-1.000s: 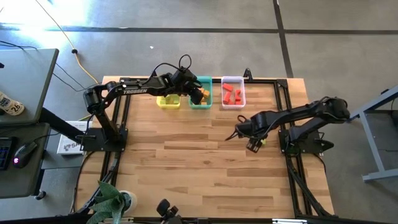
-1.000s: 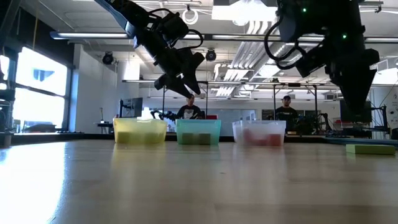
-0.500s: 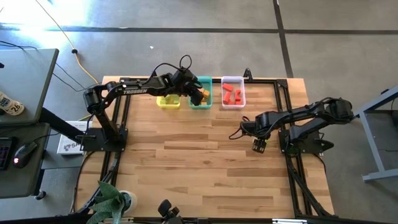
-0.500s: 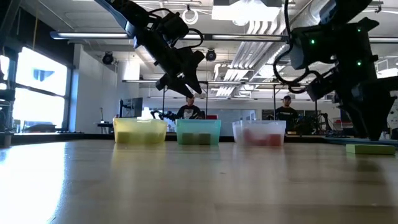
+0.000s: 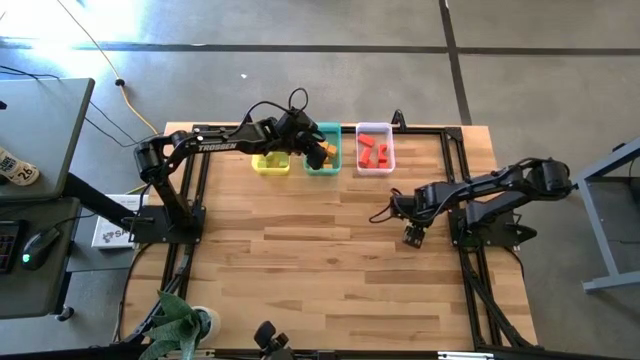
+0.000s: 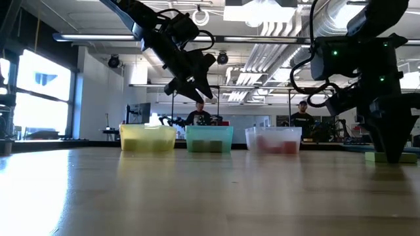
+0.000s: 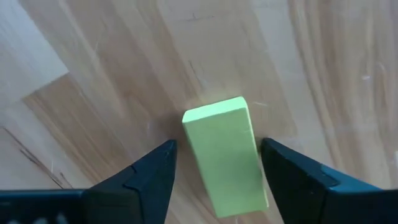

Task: Sort & place blocks by color
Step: Put the green block into the yellow bin, then return to Home Position

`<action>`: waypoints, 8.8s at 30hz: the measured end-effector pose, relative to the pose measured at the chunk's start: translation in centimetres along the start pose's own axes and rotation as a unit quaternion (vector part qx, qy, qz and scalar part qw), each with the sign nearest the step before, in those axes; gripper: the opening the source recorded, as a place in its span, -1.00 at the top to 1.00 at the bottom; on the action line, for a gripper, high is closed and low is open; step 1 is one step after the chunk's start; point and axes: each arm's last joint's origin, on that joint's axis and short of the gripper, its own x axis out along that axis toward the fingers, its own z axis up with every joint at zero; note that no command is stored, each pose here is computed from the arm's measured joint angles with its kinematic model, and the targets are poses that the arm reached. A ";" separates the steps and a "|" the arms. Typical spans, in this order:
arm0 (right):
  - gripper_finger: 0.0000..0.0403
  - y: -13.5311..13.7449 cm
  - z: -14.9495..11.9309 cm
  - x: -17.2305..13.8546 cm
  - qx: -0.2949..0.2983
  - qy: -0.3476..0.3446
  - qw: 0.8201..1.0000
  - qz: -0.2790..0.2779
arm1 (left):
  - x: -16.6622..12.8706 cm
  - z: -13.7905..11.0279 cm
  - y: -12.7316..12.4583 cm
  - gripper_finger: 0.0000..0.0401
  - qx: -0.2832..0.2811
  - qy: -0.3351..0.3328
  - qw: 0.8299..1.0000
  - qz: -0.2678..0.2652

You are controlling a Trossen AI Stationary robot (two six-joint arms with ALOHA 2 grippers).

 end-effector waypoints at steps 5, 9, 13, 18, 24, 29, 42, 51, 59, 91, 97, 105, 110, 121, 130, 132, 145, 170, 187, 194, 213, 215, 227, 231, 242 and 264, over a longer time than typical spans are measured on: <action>-0.02 -0.1 -0.2 0.2 0.024 0.001 1.000 -0.002 | 0.0 0.0 0.0 0.06 -0.006 0.000 1.000 0.000; 0.09 -0.1 -0.1 0.3 0.044 -0.002 0.999 0.000 | 0.0 0.0 0.0 0.06 -0.016 0.000 1.000 0.000; 0.15 0.0 -0.1 0.3 0.060 -0.003 0.998 0.003 | 0.0 0.0 0.0 0.06 -0.017 0.000 1.000 0.000; 0.27 0.0 0.0 0.3 0.086 -0.003 0.996 0.005 | 0.0 0.0 0.0 0.06 -0.009 0.000 1.000 0.000; 0.49 0.0 0.1 0.3 0.139 -0.009 0.990 0.007 | 0.0 0.0 0.0 0.06 -0.009 0.000 1.000 0.000; 0.49 0.1 0.2 0.2 0.181 -0.011 0.983 0.010 | 0.0 0.0 0.0 0.06 -0.008 0.000 1.000 0.000; 0.50 1.8 3.3 -2.5 0.200 -0.079 0.973 0.088 | 0.0 0.0 -0.1 0.06 0.000 0.006 1.000 -0.023; 0.50 2.5 4.8 -3.2 0.210 -0.143 0.955 0.153 | 0.0 -0.1 -0.5 0.06 0.026 0.019 0.996 -0.084; 0.50 3.3 6.5 -4.4 0.194 -0.234 0.928 0.216 | -0.1 -0.2 -0.9 0.06 0.039 0.033 0.987 -0.155; 0.48 1.3 11.0 -10.7 0.113 -0.525 0.756 0.373 | -1.4 1.9 -3.2 0.06 0.007 -0.009 0.902 -0.431; 0.48 0.4 11.3 -11.0 0.111 -0.534 0.750 0.374 | -1.4 2.0 -3.2 0.06 -0.001 -0.008 0.902 -0.432; 0.48 -1.0 11.5 -11.0 0.118 -0.532 0.750 0.376 | -1.4 2.0 -3.2 0.06 -0.001 -0.010 0.903 -0.431; 0.48 -1.4 11.6 -11.2 0.117 -0.537 0.745 0.378 | -1.4 2.1 -3.2 0.06 -0.001 -0.013 0.903 -0.429; 0.48 -2.0 11.7 -11.4 0.134 -0.544 0.737 0.377 | -1.8 2.9 -3.5 0.06 0.006 -0.053 0.894 -0.445; 0.48 -2.0 11.7 -11.4 0.136 -0.544 0.736 0.379 | -1.7 3.0 -3.0 0.01 -0.024 -0.052 0.905 -0.422; 0.48 -1.9 11.7 -11.4 0.134 -0.543 0.736 0.380 | -1.7 3.0 -3.1 -0.03 -0.023 -0.052 0.904 -0.423; 0.48 -1.9 11.5 -11.9 0.131 -0.551 0.730 0.383 | -1.7 2.9 -3.1 -0.22 -0.036 -0.042 0.903 -0.426; 0.48 -1.6 10.8 -12.8 0.143 -0.575 0.718 0.366 | -1.7 3.0 -3.6 -0.22 -0.026 -0.057 0.907 -0.417; 0.48 -1.5 10.8 -12.7 0.141 -0.578 0.720 0.357 | -1.8 2.8 -4.2 0.49 0.025 -0.077 0.902 -0.425; 0.39 -1.5 10.9 -12.6 0.144 -0.579 0.722 0.350 | -1.8 2.8 -4.2 0.49 0.030 -0.080 0.902 -0.423; -0.33 -3.8 11.1 -12.1 0.162 -0.566 0.739 0.328 | -0.7 2.2 0.2 0.49 0.005 -0.038 0.953 -0.300; -0.33 -4.0 11.1 -12.0 0.165 -0.562 0.742 0.325 | -0.4 1.9 1.3 0.49 -0.008 -0.026 0.968 -0.250; -0.33 -4.1 11.0 -11.6 0.153 -0.548 0.761 0.311 | -2.1 0.8 6.7 0.49 -0.085 0.036 0.995 0.031; -0.33 -4.2 11.0 -11.5 0.156 -0.546 0.763 0.309 | -2.5 0.1 7.8 0.49 -0.089 0.065 0.987 0.114; -0.33 -4.4 11.0 -11.4 0.163 -0.545 0.764 0.305 | -2.8 -0.6 8.5 0.29 -0.085 0.096 0.976 0.178; -0.33 -4.3 11.0 -11.6 0.197 -0.534 0.752 0.333 | -3.0 -0.2 7.7 -0.12 -0.092 0.090 0.989 0.072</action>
